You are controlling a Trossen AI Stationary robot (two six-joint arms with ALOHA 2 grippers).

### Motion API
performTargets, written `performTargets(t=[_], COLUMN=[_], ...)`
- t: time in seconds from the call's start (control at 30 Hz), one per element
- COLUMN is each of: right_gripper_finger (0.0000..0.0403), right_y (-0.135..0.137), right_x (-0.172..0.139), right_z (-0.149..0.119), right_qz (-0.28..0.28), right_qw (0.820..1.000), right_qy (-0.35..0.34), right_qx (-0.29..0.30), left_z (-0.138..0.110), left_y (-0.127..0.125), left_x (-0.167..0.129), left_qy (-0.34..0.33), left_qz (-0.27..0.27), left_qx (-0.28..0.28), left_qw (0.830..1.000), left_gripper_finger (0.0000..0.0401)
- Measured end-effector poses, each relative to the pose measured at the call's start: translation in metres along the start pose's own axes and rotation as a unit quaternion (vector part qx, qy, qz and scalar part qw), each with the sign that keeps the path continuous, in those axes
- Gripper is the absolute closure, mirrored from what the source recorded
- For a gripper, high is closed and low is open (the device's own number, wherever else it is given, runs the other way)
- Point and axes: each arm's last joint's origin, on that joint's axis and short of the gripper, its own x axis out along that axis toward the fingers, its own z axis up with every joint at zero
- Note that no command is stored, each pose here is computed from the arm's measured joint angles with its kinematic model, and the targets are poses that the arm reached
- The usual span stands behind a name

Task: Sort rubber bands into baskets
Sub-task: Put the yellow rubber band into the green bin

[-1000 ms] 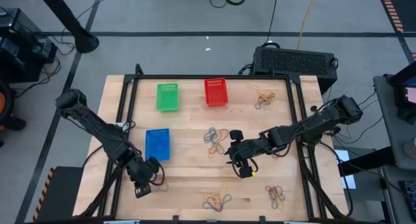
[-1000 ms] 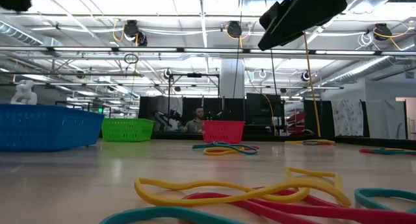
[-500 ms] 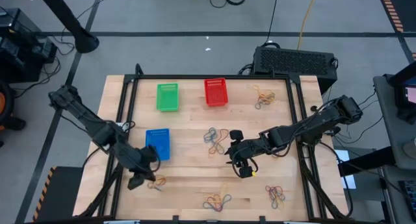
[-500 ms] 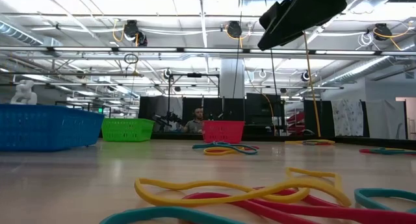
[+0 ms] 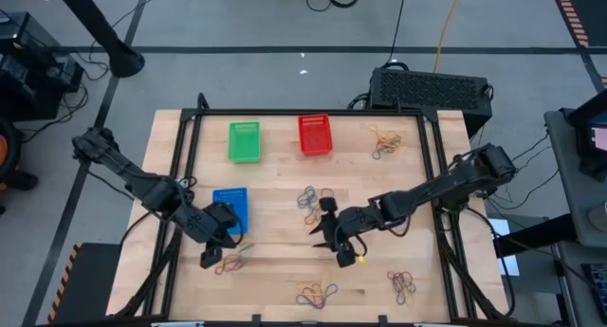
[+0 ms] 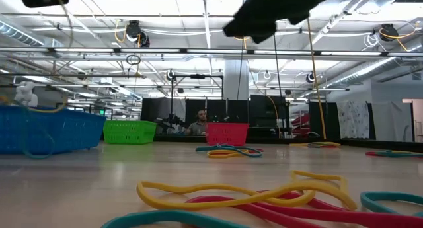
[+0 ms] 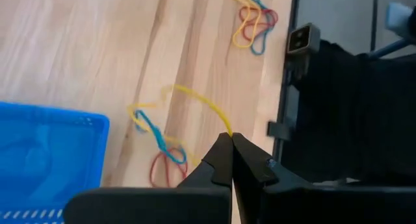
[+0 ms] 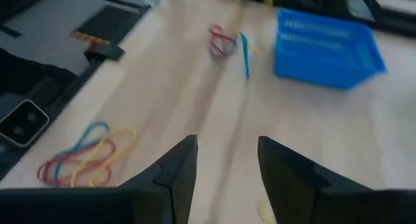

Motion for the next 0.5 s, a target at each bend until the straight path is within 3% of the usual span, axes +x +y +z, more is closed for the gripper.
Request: performTargets(t=[0.3,0.5], right_gripper_finger=[0.0248,0.0248], right_y=[0.002,-0.002], right_x=[0.062,0.09], right_z=[-0.014,-0.02], right_qz=[0.02,0.01], right_qw=[0.986,0.983], right_qy=[-0.145,-0.157], right_qx=[-0.078,-0.092], left_z=[0.007,0.02], left_y=[0.0,-0.009], left_x=[0.003,0.001], left_qy=[-0.021,-0.084], left_qz=[-0.006,-0.055], left_qx=[0.029,0.078], left_qw=[0.999,0.992], left_gripper_finger=[0.04,0.04])
